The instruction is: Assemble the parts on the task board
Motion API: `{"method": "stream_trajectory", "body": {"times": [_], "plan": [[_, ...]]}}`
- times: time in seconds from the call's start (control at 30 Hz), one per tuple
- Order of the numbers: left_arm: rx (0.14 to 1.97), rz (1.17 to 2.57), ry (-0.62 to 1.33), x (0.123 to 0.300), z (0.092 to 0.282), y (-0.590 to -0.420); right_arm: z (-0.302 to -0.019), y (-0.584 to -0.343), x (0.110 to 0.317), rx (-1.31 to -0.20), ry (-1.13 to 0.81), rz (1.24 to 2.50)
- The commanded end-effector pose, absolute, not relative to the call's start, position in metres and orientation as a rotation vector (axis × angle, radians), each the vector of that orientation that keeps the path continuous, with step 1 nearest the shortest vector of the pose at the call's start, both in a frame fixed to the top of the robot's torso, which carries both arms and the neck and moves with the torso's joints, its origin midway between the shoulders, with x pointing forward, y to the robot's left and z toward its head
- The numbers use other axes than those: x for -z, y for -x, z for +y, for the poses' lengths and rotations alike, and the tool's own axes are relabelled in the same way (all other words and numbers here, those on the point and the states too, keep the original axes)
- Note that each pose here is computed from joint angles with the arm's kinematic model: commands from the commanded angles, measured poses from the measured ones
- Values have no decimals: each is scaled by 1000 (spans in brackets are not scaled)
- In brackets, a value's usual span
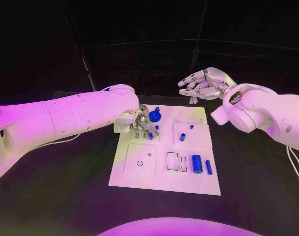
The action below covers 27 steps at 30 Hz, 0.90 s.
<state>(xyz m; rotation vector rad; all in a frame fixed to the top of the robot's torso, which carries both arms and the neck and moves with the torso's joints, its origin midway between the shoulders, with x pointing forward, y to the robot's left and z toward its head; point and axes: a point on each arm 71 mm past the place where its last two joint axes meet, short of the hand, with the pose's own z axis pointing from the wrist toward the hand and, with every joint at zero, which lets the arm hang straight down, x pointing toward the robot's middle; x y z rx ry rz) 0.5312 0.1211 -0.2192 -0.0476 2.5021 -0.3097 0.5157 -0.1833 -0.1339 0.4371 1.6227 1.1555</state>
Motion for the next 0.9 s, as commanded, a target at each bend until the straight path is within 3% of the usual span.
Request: {"method": "stream_trajectory", "body": {"times": [0.03, 0.9], "plan": [[310, 2518, 34, 219, 120, -530, -182, -516, 132, -1165, -425, 1622], [390, 2480, 103, 218, 121, -530, -182, -519, 133, -1161, -426, 1606]]}}
